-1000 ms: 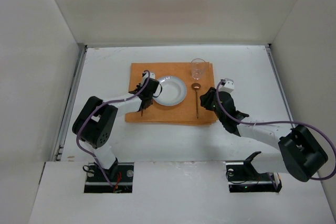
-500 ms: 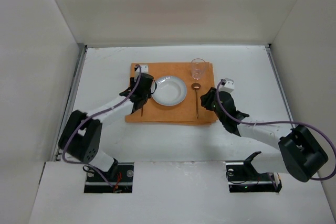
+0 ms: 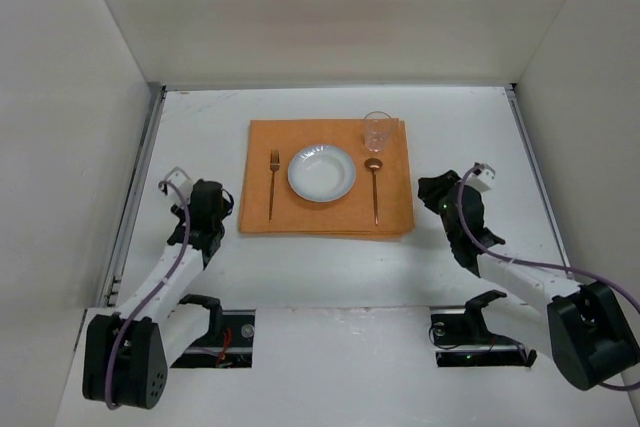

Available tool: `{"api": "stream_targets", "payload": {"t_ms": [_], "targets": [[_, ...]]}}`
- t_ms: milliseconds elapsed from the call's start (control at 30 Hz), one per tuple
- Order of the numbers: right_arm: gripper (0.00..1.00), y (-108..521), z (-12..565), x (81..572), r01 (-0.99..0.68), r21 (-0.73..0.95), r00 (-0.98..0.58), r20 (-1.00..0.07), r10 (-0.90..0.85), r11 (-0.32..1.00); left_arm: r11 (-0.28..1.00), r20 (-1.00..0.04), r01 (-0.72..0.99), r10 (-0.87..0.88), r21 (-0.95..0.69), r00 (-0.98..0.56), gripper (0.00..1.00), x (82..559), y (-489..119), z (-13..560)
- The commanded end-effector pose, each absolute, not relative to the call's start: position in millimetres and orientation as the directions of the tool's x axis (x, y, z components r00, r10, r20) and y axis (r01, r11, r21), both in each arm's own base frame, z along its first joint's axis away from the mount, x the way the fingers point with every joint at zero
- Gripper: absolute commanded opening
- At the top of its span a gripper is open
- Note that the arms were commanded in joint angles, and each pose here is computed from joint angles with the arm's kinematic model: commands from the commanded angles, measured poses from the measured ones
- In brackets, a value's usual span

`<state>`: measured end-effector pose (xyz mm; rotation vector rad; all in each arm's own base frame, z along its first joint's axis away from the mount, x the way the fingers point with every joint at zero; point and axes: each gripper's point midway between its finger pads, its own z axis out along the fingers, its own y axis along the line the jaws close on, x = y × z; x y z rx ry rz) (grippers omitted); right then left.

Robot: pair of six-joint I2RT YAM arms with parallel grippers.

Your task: Set the dinner table for one person

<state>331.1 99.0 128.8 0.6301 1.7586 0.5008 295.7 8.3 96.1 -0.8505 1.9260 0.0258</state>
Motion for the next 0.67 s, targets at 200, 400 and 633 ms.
{"api": "stream_targets", "payload": {"t_ms": [200,400,633], "targets": [[0.48,103,133,346,0.145,0.699,-0.188,-0.676,0.713,0.701,0.553,-0.675,-0.69,-0.727,-0.467,-0.125,0.5,265,37,67],[0.49,106,135,345,0.131,0.695,-0.193,-0.681,0.706,0.706,0.559,-0.667,-0.674,-0.734,-0.483,-0.13,0.5,273,33,71],[0.5,114,136,345,0.114,0.694,-0.21,-0.682,0.7,0.71,0.588,-0.673,-0.651,-0.723,-0.48,-0.156,0.48,283,25,79]]}}
